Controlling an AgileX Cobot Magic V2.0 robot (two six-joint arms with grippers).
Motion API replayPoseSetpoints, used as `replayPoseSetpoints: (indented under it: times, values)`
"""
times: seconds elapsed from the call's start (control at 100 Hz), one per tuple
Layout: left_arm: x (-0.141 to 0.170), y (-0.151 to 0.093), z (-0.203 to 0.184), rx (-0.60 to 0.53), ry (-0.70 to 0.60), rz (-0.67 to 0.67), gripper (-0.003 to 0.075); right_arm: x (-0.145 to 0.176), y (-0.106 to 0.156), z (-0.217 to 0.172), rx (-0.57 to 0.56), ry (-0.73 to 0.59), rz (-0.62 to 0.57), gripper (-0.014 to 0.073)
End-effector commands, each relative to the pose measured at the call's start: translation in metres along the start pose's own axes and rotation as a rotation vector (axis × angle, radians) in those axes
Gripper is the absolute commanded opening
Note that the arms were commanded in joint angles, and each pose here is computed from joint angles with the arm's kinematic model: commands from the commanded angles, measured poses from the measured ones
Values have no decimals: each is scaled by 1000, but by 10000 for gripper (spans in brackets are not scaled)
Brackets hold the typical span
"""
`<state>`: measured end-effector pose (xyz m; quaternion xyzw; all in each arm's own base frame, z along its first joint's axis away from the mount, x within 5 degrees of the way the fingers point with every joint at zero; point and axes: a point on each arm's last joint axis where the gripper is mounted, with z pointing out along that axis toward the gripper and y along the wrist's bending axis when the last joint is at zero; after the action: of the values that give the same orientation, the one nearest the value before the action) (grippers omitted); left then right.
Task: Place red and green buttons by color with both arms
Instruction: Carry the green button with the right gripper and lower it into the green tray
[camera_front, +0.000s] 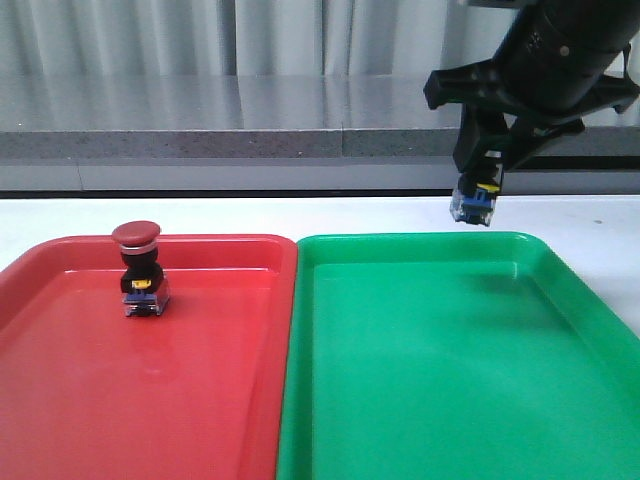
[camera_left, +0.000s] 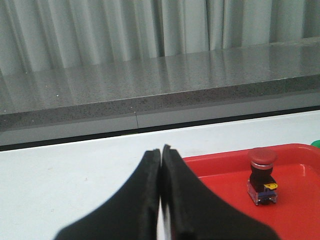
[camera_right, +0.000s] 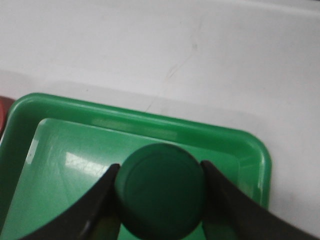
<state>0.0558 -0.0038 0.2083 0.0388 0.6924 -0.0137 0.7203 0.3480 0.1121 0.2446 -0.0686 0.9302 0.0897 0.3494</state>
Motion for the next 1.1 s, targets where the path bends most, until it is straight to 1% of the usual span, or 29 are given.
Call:
replayPoseSetpoints:
  times: [0.0,0.16,0.37,0.89,1.09]
  values:
    - [0,-1,-2,10,-87,-12,-19,-7,9,-24,-38,-149,12,174]
    - [0,-1,-2,10,-87,-12,-19,10,20,-18,-64,-129,-9,174]
    - [0,-1,-2,10,-87,-12,-19,7,23,-17,-78,-173,-2,174]
    - [0,-1,-2,10,-87,-12,-19,29,20,28,-49,-38,-5,173]
    - [0,-1,-2,10,-87,-12,-19,32,20,30,-45,-17,-5,173]
